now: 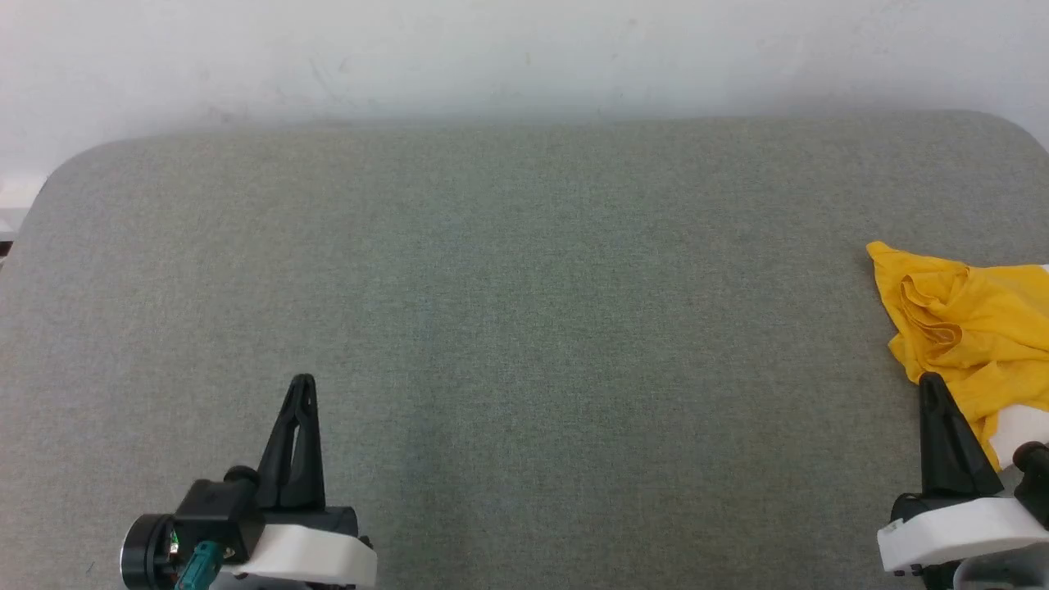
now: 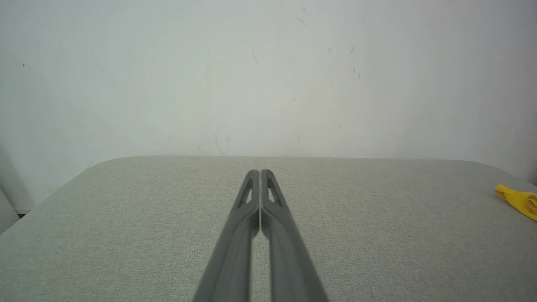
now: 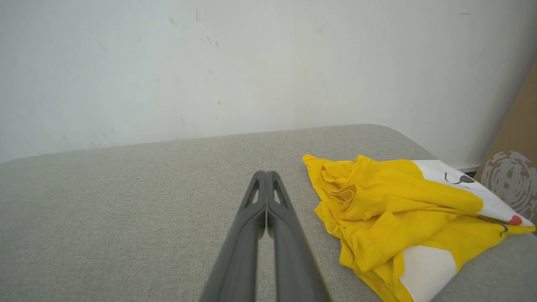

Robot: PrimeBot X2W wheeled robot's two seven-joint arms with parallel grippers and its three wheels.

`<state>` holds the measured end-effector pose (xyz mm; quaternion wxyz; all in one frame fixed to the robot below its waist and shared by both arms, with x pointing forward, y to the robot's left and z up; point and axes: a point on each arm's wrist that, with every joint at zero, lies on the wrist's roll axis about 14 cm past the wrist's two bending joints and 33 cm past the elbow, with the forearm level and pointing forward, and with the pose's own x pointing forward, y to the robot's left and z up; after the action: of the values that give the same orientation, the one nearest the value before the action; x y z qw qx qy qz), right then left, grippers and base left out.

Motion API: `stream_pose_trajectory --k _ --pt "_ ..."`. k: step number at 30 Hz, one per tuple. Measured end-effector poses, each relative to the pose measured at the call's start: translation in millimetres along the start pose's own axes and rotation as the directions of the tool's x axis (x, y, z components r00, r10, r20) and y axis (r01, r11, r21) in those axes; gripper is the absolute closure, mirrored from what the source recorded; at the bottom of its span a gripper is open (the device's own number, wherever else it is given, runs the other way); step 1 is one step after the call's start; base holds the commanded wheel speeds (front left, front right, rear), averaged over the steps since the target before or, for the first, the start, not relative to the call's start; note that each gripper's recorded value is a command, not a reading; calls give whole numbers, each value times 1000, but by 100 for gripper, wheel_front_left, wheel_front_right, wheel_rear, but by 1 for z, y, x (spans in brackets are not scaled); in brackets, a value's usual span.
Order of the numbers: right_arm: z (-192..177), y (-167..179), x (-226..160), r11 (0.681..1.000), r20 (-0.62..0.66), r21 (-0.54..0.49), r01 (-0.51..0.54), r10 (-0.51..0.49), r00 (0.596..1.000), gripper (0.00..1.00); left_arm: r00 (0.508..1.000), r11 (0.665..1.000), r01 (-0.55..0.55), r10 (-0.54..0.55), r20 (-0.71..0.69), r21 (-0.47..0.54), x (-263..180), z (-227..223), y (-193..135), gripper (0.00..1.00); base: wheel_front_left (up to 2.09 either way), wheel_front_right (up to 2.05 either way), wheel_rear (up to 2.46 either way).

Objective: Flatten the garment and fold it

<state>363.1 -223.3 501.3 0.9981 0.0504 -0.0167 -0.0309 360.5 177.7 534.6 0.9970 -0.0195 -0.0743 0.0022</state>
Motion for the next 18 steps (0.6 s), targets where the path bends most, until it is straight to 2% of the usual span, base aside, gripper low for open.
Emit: stream_pose_trajectory --k 18 --pt "-1 10 0 999 -19 -19 -31 30 999 100 1000 1000 0 0 -26 14 0 -3 0 100 0 0 0"
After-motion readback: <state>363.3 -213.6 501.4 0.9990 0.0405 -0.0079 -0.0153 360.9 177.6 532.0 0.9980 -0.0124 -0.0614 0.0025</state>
